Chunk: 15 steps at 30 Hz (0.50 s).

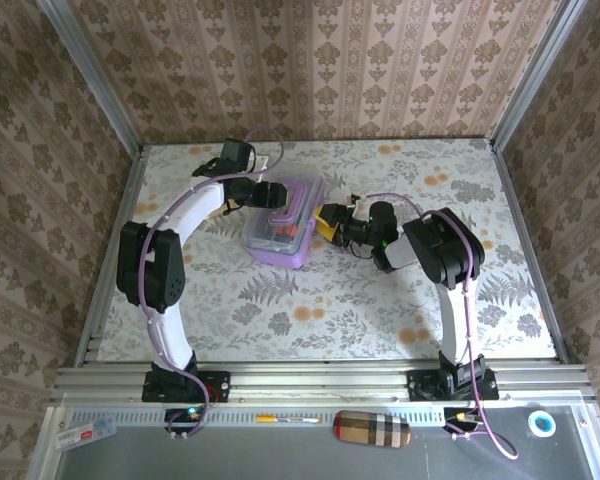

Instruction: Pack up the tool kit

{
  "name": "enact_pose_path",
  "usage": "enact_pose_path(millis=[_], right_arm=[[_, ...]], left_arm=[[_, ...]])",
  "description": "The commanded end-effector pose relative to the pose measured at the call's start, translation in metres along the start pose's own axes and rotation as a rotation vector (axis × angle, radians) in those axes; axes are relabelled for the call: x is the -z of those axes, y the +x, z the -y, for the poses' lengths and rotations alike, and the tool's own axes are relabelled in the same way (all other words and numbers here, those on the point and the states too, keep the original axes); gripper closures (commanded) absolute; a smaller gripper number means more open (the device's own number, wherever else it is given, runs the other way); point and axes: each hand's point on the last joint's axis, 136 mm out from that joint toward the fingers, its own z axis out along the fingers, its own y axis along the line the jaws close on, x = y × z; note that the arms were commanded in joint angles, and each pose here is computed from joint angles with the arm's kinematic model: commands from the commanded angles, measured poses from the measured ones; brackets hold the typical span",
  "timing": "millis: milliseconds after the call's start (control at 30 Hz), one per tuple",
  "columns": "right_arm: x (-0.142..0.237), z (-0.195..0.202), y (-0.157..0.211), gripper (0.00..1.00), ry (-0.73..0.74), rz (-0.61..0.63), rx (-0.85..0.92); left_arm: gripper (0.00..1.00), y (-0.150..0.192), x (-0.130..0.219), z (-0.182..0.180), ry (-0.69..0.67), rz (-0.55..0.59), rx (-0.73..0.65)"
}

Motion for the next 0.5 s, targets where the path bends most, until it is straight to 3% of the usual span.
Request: enact_pose_path(millis=[0,467], right_arm=[[-0.005,-0.002,0.002,0.34,-0.015,-0.018,0.013],[-0.013,-0.02,0.006,0.36,-0.075,-0.042,0.01]], left_arm=[[0.7,0.129,-0.05,-0.035,-0.071,-0.431,0.203],[0.71,0.128,-0.051,-0.034,-0.068,-0.431,0.2]])
